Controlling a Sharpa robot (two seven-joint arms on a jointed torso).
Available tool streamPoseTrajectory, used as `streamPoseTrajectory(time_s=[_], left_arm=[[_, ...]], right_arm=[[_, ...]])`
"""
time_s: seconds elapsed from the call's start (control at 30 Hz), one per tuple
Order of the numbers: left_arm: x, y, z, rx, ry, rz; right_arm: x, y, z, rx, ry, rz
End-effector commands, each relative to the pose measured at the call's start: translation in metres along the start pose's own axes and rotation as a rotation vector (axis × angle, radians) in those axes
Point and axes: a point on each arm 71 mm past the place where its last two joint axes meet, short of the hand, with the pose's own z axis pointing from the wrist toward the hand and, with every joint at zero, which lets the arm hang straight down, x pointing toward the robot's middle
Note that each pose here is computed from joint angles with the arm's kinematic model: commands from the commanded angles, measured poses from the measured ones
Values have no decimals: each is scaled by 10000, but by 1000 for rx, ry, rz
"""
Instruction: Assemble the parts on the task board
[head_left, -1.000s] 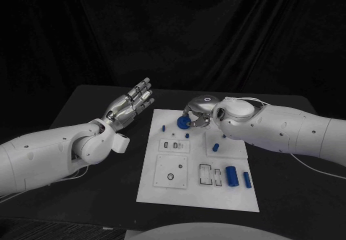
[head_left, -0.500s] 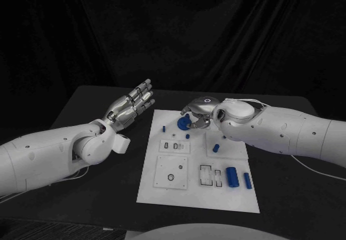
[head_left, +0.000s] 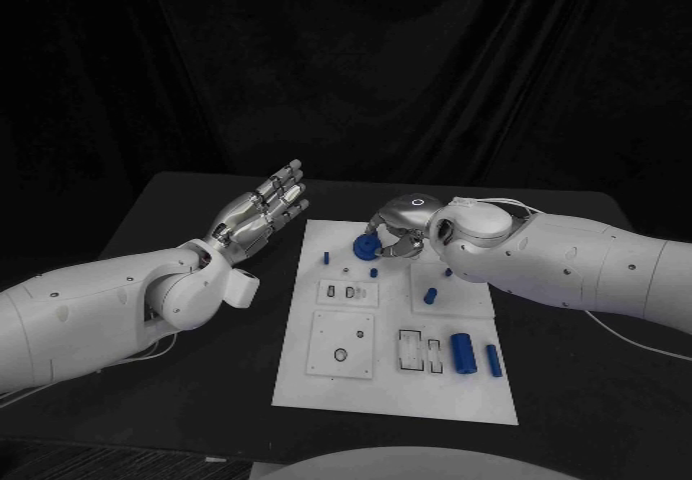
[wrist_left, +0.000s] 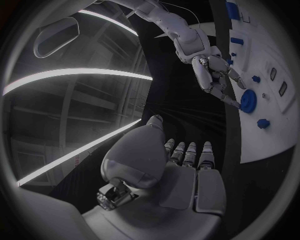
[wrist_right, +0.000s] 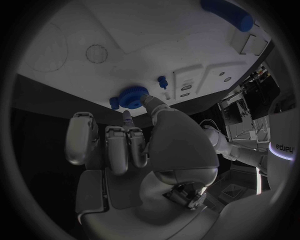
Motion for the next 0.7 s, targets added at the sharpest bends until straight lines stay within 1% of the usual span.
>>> streamPoseTrajectory(time_s=[0.03, 0.33, 0.47, 0.6, 0.7], left_arm=[[19, 0, 5, 9, 14, -10], [21, 7, 7, 9, 16, -12], [16, 6, 1, 10, 15, -11], [12, 5, -4, 10, 13, -11], [6, 2, -14, 10, 11, -10]], right_arm=[[52, 5, -2, -4, 35, 0], [120, -18, -11, 12, 77, 3], [146, -53, -32, 24, 87, 4], [143, -84, -50, 30, 69, 5], [127, -123, -81, 34, 35, 6]])
